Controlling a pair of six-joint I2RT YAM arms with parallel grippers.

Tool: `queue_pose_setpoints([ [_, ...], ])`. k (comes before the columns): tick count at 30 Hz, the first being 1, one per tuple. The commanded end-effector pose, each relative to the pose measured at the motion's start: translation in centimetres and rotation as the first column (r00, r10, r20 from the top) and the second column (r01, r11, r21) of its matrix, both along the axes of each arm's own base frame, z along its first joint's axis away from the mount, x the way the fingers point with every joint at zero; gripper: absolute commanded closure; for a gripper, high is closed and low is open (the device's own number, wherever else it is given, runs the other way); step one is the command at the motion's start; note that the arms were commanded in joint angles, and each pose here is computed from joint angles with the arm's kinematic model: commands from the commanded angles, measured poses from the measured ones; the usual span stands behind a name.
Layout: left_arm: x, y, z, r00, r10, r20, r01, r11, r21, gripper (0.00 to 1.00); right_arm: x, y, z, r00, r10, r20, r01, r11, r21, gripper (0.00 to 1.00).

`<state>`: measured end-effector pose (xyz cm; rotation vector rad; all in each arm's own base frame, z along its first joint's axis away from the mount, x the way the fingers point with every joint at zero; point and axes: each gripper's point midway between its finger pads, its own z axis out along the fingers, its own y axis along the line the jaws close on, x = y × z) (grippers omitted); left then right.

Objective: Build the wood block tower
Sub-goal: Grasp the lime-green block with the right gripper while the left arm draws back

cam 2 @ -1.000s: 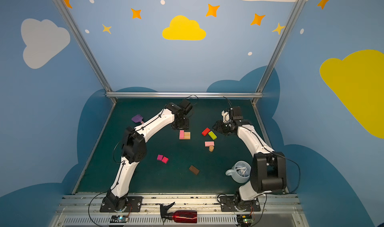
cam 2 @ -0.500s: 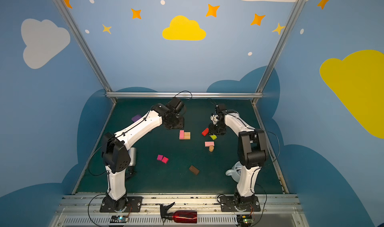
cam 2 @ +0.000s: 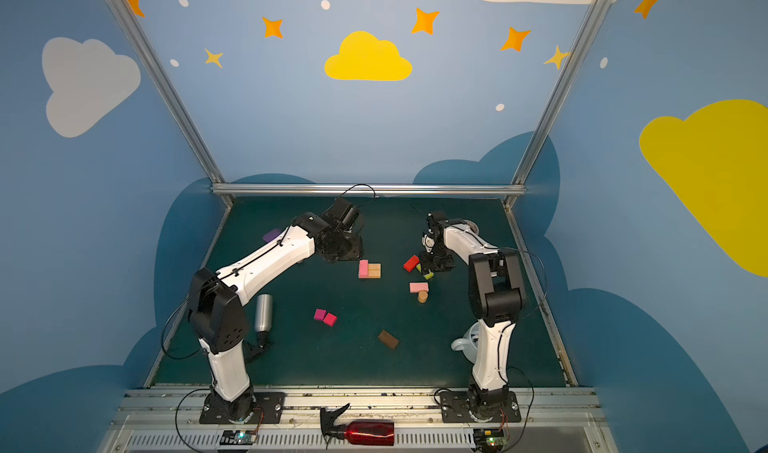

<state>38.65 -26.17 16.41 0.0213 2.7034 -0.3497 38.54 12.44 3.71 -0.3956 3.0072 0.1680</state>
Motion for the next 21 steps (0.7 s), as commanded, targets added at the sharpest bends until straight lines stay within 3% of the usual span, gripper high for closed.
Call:
queue_pose_setpoints([
  [1,0.1,0.6,0.4,1.000,0.023,0.008,-0.023,1.000,-0.017,0.42,1.0,0.2,0.1,0.999,0.013,0.029,-0.012,1.000,-0.021,0.44],
  [7,0.2,1.0,-0.2,0.999,0.039,0.001,-0.039,0.999,-0.020,0.43,1.0,0.7,-0.8,1.000,0.020,0.009,-0.020,1.000,-0.024,0.45],
  [21,0.5,1.4,-0.6,0.998,0.057,-0.016,-0.057,0.998,-0.031,0.43,0.7,1.0,-1.3,1.000,0.005,-0.002,-0.006,0.999,-0.050,0.68],
])
